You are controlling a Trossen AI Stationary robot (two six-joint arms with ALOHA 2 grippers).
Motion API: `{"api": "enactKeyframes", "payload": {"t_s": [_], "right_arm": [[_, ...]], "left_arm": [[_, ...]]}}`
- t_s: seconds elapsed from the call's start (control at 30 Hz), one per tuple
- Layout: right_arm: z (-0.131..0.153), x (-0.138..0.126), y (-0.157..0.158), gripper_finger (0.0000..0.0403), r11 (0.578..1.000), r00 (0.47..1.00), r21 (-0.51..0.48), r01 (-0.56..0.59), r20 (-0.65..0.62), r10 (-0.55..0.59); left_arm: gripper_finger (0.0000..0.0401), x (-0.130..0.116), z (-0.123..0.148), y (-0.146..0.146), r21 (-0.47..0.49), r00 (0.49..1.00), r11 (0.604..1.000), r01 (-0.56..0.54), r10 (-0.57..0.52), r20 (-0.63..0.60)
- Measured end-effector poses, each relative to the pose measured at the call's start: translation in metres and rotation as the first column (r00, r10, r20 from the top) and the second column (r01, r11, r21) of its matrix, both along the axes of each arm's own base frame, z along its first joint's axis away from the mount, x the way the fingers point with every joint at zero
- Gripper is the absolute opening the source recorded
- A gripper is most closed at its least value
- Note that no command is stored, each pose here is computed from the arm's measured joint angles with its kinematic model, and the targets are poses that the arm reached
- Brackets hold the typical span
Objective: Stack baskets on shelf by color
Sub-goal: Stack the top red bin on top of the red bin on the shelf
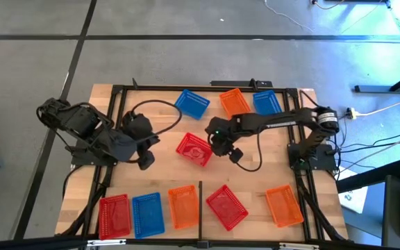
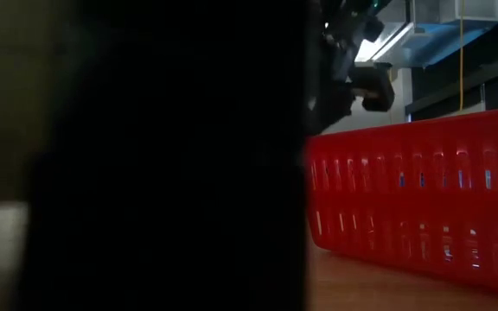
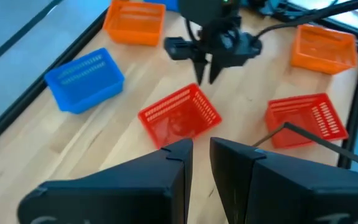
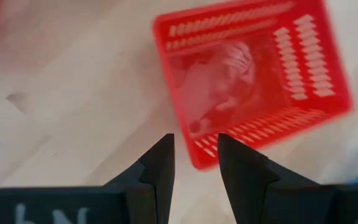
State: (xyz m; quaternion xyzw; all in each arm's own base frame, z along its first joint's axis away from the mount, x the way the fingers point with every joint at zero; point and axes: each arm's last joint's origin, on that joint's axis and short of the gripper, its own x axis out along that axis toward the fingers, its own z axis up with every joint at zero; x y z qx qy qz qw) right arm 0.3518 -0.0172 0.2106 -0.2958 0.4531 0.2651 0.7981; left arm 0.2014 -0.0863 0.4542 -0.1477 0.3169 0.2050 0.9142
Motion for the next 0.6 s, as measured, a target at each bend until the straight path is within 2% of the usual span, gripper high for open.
{"api": "enactKeyframes", "payload": {"t_s": [0.2,0.4,0.6], "right_arm": [[-0.02,0.007,0.001,0.0122,0.998,0.997,-0.002,-0.069,-0.038,0.069],[-0.036,0.018,0.0,0.0122,0.998,0.997,-0.008,-0.069,-0.017,0.069],[-0.059,0.023,0.0,0.0122,0.998,0.996,0.0,-0.063,-0.066,0.063]], "left_arm": [[0.0047,0.003,-0.004,0.003,-0.013,0.999,0.999,-0.05,0.05,-0.021],[0.0047,0.004,-0.004,0.005,-0.013,0.998,0.998,-0.058,0.057,-0.02],[0.0047,0.004,-0.004,0.005,-0.014,0.998,0.998,-0.056,0.056,-0.021]]}}
